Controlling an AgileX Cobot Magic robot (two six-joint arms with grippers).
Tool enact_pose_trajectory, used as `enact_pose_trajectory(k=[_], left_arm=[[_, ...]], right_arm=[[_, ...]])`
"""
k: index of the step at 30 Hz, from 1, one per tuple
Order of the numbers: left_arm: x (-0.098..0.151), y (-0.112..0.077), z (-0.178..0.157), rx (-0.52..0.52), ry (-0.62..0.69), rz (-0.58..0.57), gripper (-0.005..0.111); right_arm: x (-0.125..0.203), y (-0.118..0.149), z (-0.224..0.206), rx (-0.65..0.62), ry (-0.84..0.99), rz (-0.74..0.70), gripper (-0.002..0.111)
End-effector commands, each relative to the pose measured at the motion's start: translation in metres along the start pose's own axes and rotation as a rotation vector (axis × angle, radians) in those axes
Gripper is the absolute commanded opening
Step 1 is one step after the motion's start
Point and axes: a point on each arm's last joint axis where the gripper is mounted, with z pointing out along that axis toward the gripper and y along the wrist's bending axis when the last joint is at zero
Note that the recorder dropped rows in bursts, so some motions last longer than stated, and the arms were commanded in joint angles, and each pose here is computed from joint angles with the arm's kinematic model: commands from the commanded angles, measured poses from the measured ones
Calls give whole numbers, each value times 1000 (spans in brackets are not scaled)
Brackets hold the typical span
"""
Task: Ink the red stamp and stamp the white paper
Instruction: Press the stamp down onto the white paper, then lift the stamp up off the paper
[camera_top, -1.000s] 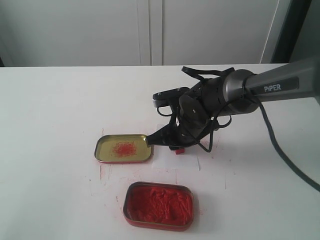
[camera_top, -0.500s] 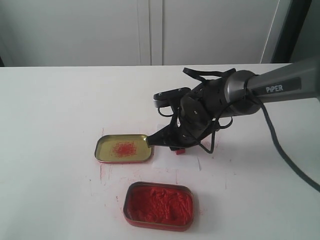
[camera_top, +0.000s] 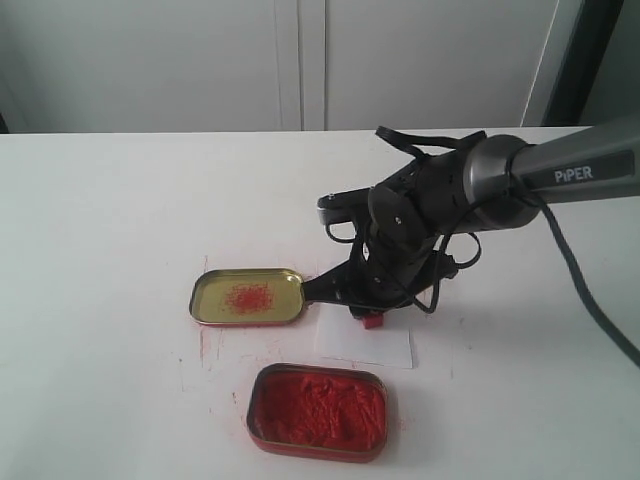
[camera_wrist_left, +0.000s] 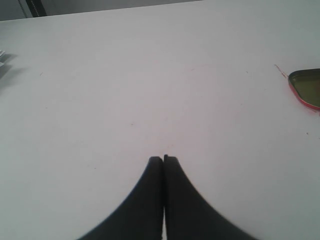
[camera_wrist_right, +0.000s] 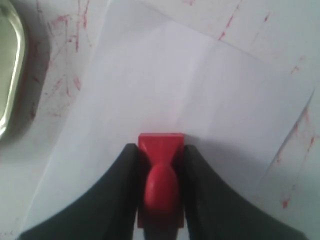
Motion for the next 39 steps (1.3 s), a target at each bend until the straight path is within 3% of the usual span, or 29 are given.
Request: enact_pose_trajectory(k=[1,16,39], left_arm=[[0,0,0,6,-3,-8,0],[0,0,0,6,-3,-8,0],[0,0,0,6,-3,-8,0]], right_arm=[[2,7,-5,-15,-9,-13,0],[3,16,-8,-43,-22,-53,0],[-10,22,-59,-153,-145,24,0]])
